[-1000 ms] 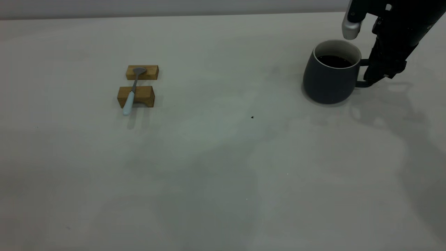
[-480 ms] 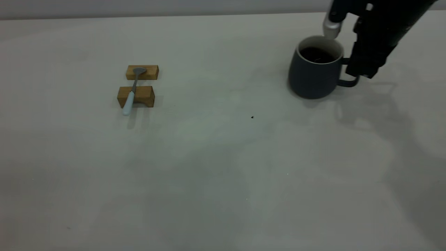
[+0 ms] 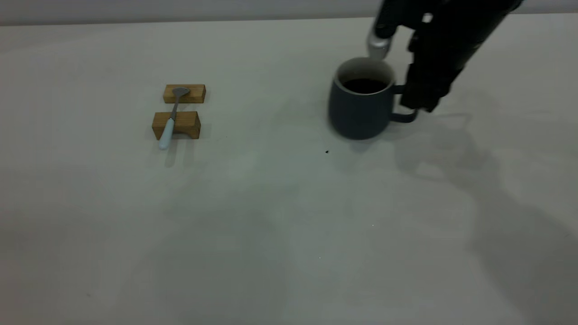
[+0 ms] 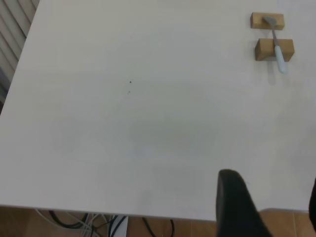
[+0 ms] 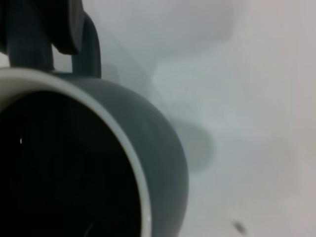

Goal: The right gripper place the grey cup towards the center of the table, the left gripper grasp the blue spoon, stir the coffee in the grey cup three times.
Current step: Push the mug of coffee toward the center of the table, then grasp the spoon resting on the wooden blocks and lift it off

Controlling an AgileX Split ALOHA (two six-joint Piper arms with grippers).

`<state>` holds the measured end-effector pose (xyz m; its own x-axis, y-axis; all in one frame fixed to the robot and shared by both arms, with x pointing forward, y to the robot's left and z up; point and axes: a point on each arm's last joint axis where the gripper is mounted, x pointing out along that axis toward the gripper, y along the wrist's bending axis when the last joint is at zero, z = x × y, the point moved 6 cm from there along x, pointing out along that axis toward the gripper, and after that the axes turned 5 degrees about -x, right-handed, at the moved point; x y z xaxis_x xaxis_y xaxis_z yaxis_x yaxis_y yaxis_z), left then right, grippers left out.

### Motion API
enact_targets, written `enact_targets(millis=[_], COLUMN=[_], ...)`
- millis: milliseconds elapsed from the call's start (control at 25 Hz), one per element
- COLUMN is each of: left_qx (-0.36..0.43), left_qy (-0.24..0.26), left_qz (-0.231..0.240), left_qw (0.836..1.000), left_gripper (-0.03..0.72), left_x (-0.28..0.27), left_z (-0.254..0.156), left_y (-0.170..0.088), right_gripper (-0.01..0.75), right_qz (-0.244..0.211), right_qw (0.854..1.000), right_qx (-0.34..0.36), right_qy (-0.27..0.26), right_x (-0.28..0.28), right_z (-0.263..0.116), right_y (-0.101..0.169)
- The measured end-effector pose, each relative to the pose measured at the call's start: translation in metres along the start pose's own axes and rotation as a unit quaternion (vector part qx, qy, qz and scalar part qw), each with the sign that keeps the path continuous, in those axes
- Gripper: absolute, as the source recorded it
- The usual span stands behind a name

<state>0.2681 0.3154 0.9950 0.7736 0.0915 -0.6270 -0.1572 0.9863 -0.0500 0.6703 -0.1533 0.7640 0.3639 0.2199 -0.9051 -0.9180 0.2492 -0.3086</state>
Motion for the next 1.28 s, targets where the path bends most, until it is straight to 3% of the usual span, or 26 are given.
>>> enact_targets(millis=[480,560,800,920,1040,1160,1280], left_qx=[0.000,0.000,0.000,0.000,0.000,0.000,0.000], left_qy=[0.000,0.000,0.000,0.000,0.000,0.000,0.000], left_qz=[0.000,0.000,0.000,0.000,0.000,0.000,0.000], left_qw=[1.000,1.000,1.000,1.000,1.000,1.000,1.000], left_gripper=[0.436,0.436,0.436,0.436,0.436,0.436,0.436], left_x=[0.000,0.000,0.000,0.000,0.000,0.000,0.000], left_z=[0.000,0.000,0.000,0.000,0.000,0.000,0.000], left_y=[0.000,0.000,0.000,0.000,0.000,0.000,0.000], right_gripper=[0.233,0.282,0.525,0.603,0.628,0.629,0.620], right_qz=[-0.019,-0.023,-0.031,-0.015,0.026,0.047,0.055], right_qw=[0.999,0.999,0.998,0.998,0.997,0.990,0.974], right_qx=[0.004,0.009,0.009,0.009,0.037,0.120,0.217], right_qy=[-0.039,-0.041,-0.054,-0.068,-0.070,-0.058,-0.019], right_x=[0.004,0.004,-0.014,-0.050,-0.100,-0.158,-0.221], right_z=[0.053,0.053,0.062,0.066,0.057,0.038,0.010], right_y=[0.022,0.021,0.012,0.002,-0.006,-0.016,-0.017])
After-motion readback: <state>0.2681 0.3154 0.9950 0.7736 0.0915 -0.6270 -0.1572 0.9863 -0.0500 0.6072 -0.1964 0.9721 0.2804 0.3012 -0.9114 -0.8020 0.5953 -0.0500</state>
